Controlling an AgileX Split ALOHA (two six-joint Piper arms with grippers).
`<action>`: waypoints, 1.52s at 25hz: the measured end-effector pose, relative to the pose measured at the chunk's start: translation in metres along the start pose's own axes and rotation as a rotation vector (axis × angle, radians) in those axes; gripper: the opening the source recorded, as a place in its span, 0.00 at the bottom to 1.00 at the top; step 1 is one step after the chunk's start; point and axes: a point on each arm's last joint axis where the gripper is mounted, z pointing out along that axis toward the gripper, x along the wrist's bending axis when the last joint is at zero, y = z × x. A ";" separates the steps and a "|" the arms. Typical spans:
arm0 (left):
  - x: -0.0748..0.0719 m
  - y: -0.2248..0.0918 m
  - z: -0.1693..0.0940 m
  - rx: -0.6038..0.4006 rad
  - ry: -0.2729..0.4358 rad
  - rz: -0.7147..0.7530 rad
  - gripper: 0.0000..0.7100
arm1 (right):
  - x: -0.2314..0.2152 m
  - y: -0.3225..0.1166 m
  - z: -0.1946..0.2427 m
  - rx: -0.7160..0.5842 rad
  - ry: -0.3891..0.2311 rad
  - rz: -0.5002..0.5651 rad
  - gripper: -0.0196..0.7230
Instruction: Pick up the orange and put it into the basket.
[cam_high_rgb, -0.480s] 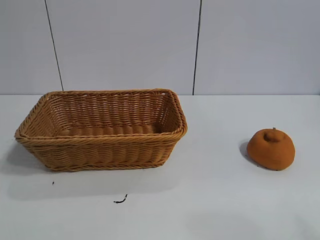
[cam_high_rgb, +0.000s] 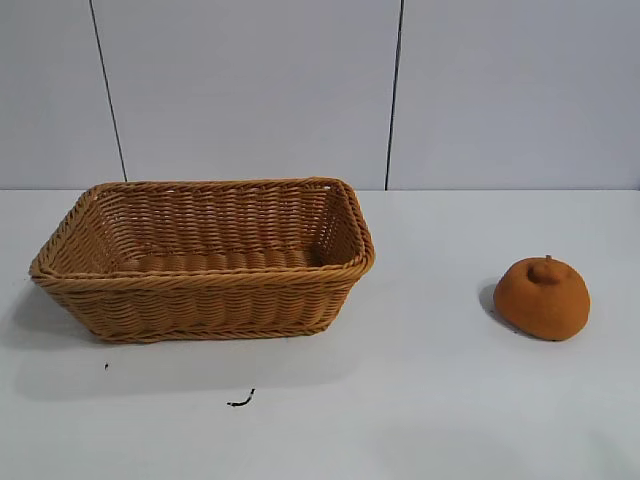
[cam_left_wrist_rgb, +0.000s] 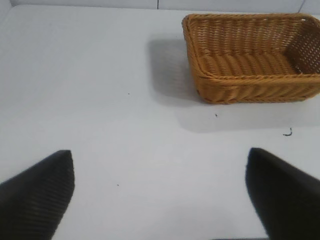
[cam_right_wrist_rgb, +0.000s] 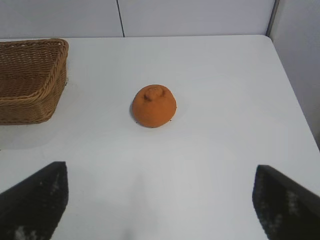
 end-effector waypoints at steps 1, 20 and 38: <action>0.000 0.000 0.000 0.000 0.000 0.000 0.94 | 0.000 0.006 0.004 0.025 0.000 0.000 0.96; 0.000 0.000 0.000 0.000 0.000 0.000 0.94 | 0.006 0.168 0.226 0.551 0.070 0.090 0.96; 0.000 0.000 0.000 0.000 0.000 0.000 0.94 | 0.026 0.085 0.414 1.042 0.113 0.052 0.96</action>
